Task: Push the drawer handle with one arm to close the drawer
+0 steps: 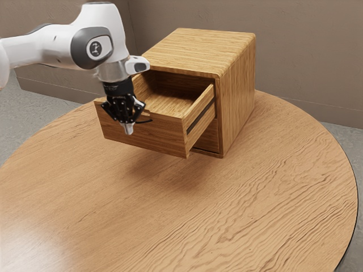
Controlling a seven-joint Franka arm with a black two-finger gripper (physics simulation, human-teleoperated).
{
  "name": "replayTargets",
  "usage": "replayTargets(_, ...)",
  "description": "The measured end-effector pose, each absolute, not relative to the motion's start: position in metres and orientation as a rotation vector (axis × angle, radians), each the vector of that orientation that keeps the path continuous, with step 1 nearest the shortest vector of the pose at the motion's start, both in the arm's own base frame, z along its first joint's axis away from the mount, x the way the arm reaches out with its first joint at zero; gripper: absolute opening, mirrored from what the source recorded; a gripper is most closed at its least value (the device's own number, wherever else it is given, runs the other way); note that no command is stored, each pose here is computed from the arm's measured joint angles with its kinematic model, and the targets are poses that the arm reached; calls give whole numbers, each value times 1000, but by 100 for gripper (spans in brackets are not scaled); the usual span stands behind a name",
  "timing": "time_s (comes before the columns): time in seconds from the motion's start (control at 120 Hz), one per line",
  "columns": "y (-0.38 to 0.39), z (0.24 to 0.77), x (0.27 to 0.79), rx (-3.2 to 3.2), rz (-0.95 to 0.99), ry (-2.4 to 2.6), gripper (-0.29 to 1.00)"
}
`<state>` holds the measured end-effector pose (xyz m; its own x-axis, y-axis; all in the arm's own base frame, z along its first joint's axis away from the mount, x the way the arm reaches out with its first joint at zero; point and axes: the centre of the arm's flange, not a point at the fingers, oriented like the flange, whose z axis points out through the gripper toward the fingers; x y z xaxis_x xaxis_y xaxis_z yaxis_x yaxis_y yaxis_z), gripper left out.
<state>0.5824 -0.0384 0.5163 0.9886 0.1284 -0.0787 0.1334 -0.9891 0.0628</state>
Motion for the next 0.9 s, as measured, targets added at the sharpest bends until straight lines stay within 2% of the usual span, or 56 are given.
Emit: replayTargets(0.9,-34,514,628,3034,-59,233,-8)
